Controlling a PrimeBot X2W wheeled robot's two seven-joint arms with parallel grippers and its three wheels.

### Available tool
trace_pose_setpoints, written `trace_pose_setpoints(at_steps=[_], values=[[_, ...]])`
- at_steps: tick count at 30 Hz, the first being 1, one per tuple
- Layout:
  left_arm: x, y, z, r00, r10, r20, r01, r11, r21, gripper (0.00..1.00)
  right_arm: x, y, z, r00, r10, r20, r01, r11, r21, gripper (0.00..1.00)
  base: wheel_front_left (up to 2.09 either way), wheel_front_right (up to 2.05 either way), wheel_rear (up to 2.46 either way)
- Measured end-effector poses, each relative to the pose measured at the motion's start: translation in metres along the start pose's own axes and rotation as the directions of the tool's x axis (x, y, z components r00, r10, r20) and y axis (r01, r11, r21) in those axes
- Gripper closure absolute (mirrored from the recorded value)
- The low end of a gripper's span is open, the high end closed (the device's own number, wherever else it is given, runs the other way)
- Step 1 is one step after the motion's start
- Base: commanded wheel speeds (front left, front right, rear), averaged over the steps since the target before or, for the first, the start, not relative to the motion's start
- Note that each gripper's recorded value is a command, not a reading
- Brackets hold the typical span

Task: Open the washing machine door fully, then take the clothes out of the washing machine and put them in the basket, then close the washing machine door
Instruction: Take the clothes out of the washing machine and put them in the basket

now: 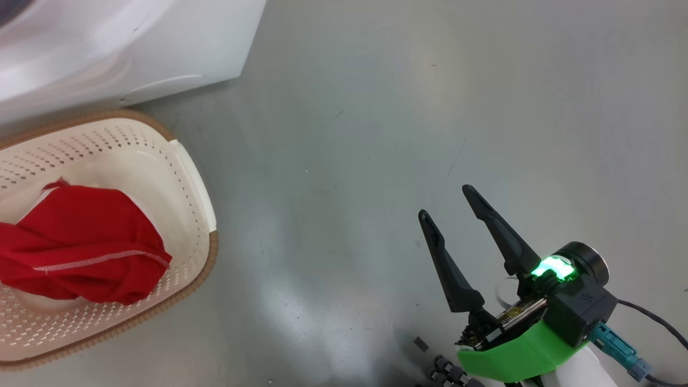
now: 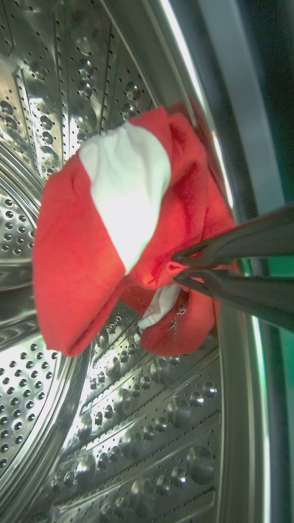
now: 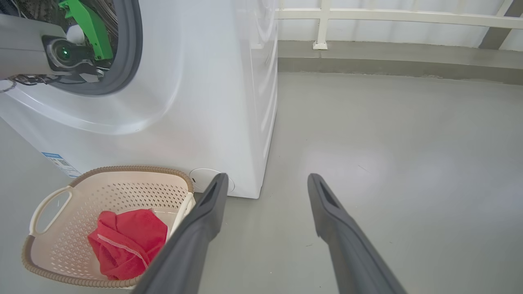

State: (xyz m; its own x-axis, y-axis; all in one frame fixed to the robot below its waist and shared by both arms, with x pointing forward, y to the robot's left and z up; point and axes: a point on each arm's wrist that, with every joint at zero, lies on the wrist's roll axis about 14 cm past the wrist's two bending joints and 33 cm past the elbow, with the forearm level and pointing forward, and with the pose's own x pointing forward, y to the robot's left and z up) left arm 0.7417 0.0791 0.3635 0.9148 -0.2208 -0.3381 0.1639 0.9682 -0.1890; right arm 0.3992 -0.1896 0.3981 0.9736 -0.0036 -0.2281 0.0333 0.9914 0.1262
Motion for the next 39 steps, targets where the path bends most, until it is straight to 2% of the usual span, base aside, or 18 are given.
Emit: trace_pose_setpoints(at_steps=[17, 39], values=[[-0.016, 0.013, 0.041, 0.986, -0.007, 0.167, 0.001, 0.999, 0.035, 1.0, 0.01, 0.017, -0.005, 0.998, 0.056, 0.001, -0.056, 0.998, 0.029, 0.0, 0.0, 0.0, 0.0], [-0.077, 0.007, 0.047, 0.965, -0.053, 0.258, 0.047, 0.998, 0.031, 1.0, 0.014, 0.036, 0.015, 0.991, 0.118, 0.07, -0.121, 0.992, 0.046, 0.0, 0.0, 0.0, 0.0]])
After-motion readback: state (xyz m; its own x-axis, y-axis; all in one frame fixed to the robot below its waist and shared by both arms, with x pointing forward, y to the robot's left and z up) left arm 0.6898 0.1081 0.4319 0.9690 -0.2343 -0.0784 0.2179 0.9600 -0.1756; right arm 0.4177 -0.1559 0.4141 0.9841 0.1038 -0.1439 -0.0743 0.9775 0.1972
